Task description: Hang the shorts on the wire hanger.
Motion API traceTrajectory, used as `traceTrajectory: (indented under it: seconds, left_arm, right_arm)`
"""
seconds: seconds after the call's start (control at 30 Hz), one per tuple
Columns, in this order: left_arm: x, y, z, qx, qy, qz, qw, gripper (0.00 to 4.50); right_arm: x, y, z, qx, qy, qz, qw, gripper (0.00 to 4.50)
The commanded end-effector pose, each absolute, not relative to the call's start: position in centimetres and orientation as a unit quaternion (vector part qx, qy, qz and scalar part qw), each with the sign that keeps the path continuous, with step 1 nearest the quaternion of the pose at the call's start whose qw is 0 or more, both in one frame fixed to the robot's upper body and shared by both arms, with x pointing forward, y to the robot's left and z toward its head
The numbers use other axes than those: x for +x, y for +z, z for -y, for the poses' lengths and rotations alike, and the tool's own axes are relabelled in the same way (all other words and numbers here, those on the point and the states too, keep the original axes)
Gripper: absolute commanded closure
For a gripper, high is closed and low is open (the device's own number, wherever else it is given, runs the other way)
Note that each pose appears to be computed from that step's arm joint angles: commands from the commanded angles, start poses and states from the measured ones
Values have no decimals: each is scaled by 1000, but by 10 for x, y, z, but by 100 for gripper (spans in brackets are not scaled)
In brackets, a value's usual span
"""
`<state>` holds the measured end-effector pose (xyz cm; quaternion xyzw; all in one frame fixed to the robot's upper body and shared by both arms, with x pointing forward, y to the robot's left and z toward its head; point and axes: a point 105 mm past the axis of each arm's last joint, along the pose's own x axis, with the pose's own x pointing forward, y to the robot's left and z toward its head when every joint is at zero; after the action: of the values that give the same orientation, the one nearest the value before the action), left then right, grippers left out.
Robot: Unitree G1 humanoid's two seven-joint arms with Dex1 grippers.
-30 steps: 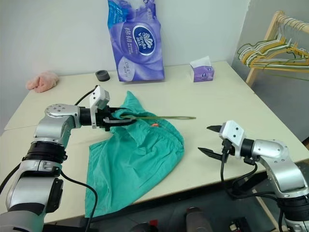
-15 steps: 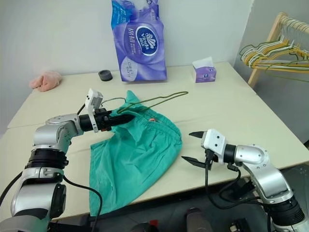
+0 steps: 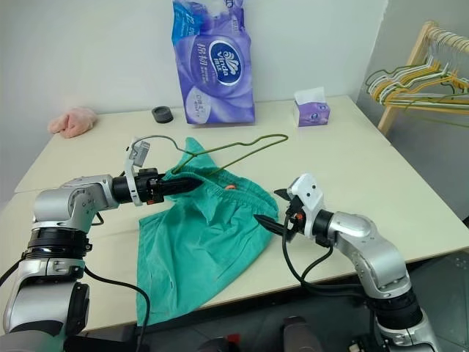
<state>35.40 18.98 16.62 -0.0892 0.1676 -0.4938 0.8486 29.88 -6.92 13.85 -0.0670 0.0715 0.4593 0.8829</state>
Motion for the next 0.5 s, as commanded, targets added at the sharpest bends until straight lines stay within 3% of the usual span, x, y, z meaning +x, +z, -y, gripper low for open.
traceTrajectory:
  seconds: [0.03,0.4,0.5]
  left_arm:
    - [354,184,-188,-71,-506,-142,848,242]
    - [354,186,-188,-67,-509,-139,847,242]
    - [354,186,-188,-67,-508,-138,847,242]
  right_arm:
    - [304,135,67,-77,441,-69,892,10]
    - [317,112,60,-78,409,-91,905,10]
    - [320,107,49,-52,405,-93,908,68]
